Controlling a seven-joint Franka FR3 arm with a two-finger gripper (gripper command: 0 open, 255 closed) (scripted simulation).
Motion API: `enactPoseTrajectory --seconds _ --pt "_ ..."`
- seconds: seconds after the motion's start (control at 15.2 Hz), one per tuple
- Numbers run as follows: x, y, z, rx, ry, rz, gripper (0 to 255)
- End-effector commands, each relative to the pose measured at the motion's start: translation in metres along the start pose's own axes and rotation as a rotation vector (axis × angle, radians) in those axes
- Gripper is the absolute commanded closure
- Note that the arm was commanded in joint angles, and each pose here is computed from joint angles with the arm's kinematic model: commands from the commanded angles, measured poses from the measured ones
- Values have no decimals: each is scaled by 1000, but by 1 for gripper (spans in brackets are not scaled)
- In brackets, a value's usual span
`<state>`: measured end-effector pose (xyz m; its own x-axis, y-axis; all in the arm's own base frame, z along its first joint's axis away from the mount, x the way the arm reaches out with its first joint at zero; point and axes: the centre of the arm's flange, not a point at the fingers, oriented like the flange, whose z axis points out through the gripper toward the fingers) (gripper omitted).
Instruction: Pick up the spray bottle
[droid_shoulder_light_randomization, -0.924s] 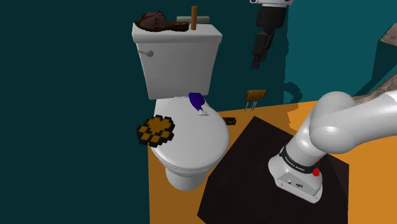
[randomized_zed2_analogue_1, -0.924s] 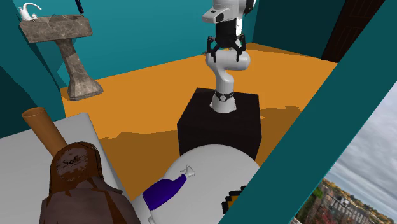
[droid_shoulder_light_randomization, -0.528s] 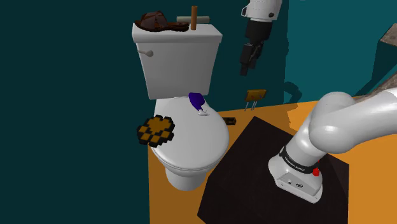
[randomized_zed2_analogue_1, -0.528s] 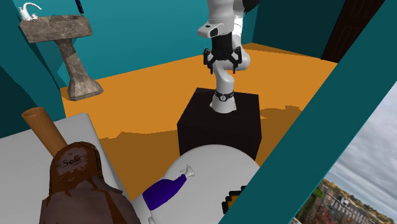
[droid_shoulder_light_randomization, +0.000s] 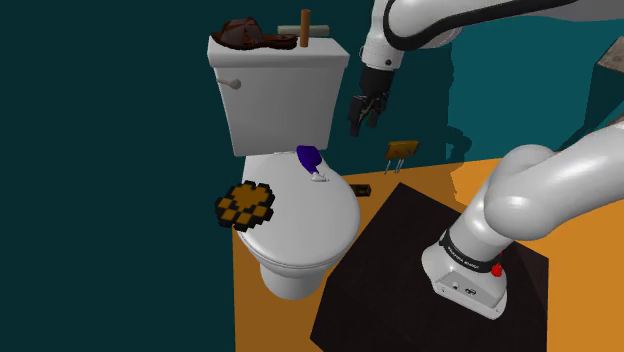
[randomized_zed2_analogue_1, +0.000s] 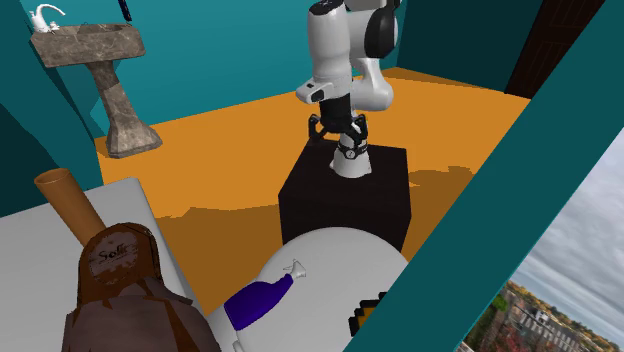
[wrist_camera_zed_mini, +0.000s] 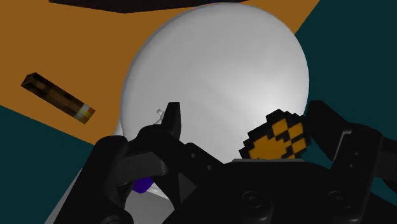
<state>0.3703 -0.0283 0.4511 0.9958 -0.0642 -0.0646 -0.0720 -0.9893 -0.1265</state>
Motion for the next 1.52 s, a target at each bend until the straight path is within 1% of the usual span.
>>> enactPoseTrajectory --seconds 0.0,0.73,1.45 --pt "18 9 22 7 14 30 0" --pt "99 56 127 49 74 190 0" --pt "179 112 230 90 133 350 0"
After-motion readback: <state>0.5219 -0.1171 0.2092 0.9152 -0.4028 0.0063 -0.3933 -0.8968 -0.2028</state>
